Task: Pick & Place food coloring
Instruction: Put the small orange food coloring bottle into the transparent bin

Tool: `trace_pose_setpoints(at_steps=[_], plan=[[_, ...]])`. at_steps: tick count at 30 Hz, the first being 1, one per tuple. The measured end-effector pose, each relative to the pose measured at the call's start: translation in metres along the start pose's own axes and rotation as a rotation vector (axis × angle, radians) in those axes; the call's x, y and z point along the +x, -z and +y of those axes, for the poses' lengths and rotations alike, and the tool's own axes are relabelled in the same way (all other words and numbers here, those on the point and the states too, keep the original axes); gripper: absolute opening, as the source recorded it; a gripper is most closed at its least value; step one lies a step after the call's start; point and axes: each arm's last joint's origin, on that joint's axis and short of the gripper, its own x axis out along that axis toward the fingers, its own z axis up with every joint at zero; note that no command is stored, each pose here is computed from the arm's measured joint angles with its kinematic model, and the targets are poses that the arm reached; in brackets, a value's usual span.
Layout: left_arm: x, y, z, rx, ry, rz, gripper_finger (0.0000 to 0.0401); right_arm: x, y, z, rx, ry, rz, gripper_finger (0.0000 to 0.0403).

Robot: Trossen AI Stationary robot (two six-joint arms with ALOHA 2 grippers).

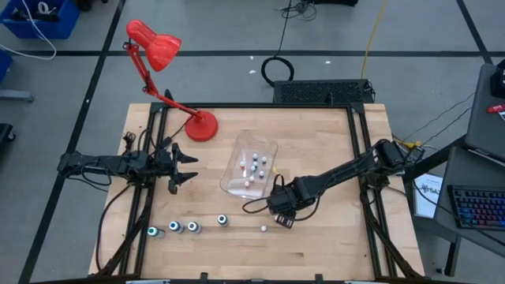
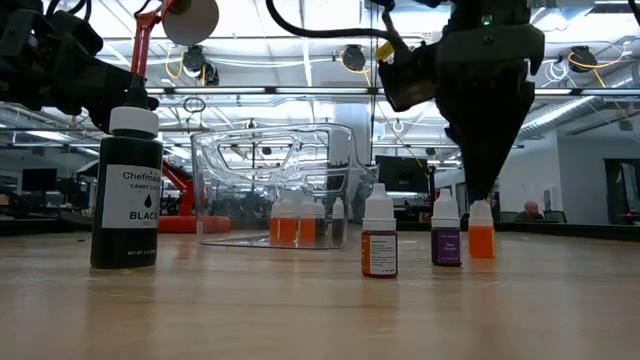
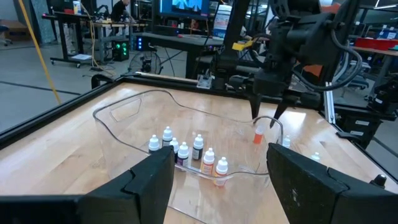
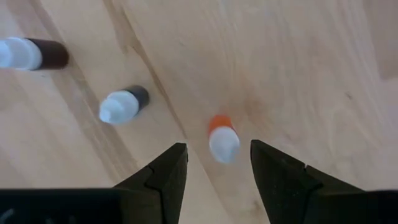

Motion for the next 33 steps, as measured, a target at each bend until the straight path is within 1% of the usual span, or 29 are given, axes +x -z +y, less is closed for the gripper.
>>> trace_pose_setpoints(at_steps=[5, 10, 19, 28, 30, 33], plan=[[0.000, 0.000, 0.000, 0.000, 0.000, 0.000, 0.0253, 0.006, 0.000, 0.000, -0.018, -0.022, -0.024, 0.0164], [0.000, 0.000, 0.000, 0.000, 0.000, 0.000, 0.0253, 0.012, 0.002, -0.005, -0.015, -0.007, -0.008, 0.0164], [0.000, 0.000, 0.000, 0.000, 0.000, 0.000, 0.0253, 0.012, -0.001, -0.009, -0.008, 0.003, 0.000, 0.0159], [0.000, 0.000, 0.000, 0.000, 0.000, 0.000, 0.0253, 0.012, 0.000, -0.009, -0.008, 0.004, 0.005, 0.0095], [0.000, 0.000, 0.000, 0.000, -0.001, 0.000, 0.0253, 0.012, 0.000, -0.010, -0.016, 0.006, 0.006, 0.0076], [0.000, 0.000, 0.000, 0.000, 0.000, 0.000, 0.0253, 0.012, 0.000, -0.010, -0.060, 0.007, 0.007, 0.0041]])
